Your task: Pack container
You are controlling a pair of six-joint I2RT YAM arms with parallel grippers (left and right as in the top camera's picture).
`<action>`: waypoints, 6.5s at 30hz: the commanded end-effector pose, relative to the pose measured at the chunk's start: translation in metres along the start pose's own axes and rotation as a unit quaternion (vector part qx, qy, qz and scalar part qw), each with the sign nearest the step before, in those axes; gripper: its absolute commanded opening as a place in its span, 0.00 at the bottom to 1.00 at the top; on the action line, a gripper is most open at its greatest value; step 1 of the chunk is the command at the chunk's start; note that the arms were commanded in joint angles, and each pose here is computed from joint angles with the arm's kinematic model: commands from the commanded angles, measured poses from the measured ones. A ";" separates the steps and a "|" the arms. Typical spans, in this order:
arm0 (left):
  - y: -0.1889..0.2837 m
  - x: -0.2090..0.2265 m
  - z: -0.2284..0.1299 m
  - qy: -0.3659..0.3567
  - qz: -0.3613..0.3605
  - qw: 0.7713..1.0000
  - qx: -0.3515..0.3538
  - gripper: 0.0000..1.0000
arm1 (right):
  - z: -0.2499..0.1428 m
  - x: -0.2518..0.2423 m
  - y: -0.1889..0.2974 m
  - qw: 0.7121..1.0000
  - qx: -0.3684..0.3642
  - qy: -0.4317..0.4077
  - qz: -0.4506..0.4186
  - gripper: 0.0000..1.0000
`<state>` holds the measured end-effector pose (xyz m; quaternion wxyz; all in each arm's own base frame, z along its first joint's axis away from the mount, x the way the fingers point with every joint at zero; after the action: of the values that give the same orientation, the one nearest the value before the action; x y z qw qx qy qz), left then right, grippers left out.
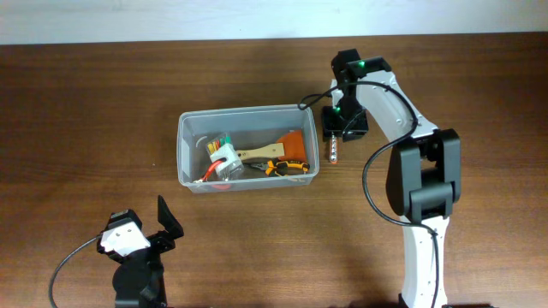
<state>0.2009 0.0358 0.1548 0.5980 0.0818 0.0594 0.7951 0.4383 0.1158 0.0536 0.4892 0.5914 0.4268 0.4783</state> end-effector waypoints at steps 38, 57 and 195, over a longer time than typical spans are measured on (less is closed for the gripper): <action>0.000 0.000 -0.001 -0.005 0.000 1.000 0.001 0.99 | -0.034 0.098 0.191 0.912 -0.154 0.360 0.121 0.04; 0.000 0.000 -0.001 -0.005 0.000 1.000 0.001 0.99 | -0.051 0.163 0.037 0.655 -0.124 0.745 -0.022 0.04; 0.000 0.000 -0.001 -0.005 0.000 1.000 0.001 0.99 | -0.245 -0.131 0.059 0.852 -0.510 0.089 0.078 0.98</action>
<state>0.2009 0.0358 0.1548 0.5980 0.0818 0.0594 0.7951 0.1758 0.0225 0.1087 0.6390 0.2440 0.1208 0.7194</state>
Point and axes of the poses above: each gripper's point midway between its finger pads, its own y axis back along the fingers, its own x axis along the line the jaws close on, z = x × y, the point moved 3 cm from there along y, back along the fingers, and after that the axes turned 12 degrees about -y, right-handed, at the moved point
